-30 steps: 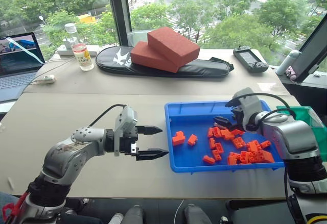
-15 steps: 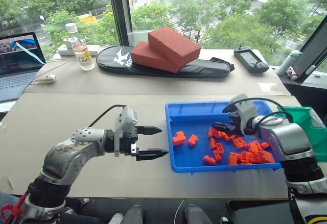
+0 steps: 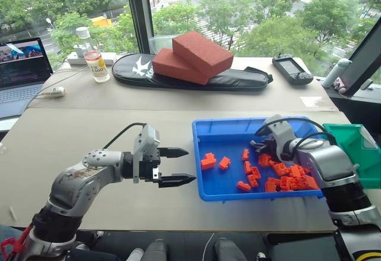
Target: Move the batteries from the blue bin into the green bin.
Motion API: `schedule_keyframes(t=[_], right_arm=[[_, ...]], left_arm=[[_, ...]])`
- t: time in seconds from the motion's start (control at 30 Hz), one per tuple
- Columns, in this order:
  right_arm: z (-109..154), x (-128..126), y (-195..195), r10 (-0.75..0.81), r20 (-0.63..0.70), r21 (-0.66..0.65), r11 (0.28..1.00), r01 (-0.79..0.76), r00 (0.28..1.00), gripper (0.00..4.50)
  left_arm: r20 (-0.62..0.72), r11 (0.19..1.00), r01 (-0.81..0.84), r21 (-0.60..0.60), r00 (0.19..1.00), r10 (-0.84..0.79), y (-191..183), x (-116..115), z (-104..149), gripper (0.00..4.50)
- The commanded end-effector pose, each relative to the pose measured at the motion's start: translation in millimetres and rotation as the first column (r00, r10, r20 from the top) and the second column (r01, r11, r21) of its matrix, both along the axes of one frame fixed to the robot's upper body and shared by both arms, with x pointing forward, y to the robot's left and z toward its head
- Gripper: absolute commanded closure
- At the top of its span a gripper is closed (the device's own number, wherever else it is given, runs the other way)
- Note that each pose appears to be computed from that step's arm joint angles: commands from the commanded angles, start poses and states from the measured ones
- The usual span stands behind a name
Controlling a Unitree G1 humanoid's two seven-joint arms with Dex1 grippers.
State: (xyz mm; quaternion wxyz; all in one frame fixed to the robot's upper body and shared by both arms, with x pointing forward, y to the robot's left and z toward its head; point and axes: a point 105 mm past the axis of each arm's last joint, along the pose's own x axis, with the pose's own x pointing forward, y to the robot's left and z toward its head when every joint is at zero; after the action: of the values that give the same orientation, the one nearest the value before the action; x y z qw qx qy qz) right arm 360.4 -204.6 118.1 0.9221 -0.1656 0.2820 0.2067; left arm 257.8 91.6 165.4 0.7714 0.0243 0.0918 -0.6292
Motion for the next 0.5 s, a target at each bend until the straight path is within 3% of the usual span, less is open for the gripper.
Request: schedule_keyframes(t=[0.03, 0.13, 0.27, 0.4, 0.5], right_arm=[[29.8, 6.2, 1.3, 0.009, 0.118, 0.023, 1.000, -0.012, 0.993, 4.25], [71.6, 11.1, -10.5, -0.068, 0.256, 0.102, 0.994, 0.043, 0.964, 4.25], [106.3, 3.2, -45.4, -0.217, 0.339, 0.150, 0.973, 0.176, 0.915, 4.25], [122.4, -10.1, -83.4, -0.316, 0.375, 0.062, 0.947, 0.316, 0.872, 4.25], [141.0, -21.6, -126.5, -0.418, 0.445, -0.040, 0.874, 0.484, 0.792, 4.25]], left_arm=[[0.038, 1.000, 0.017, -0.017, 0.999, -0.016, -1.4, -3.8, 9.4, 0.00], [0.042, 1.000, 0.015, -0.014, 0.999, -0.014, -0.9, -3.6, 9.8, 0.00], [0.041, 1.000, 0.012, -0.013, 0.999, -0.011, 0.3, -3.6, 10.0, 0.00], [0.038, 1.000, 0.015, -0.011, 0.999, -0.015, -0.1, -4.2, 9.6, 0.00], [0.039, 1.000, 0.019, -0.013, 0.999, -0.019, -1.1, -2.8, 10.4, 0.00]])
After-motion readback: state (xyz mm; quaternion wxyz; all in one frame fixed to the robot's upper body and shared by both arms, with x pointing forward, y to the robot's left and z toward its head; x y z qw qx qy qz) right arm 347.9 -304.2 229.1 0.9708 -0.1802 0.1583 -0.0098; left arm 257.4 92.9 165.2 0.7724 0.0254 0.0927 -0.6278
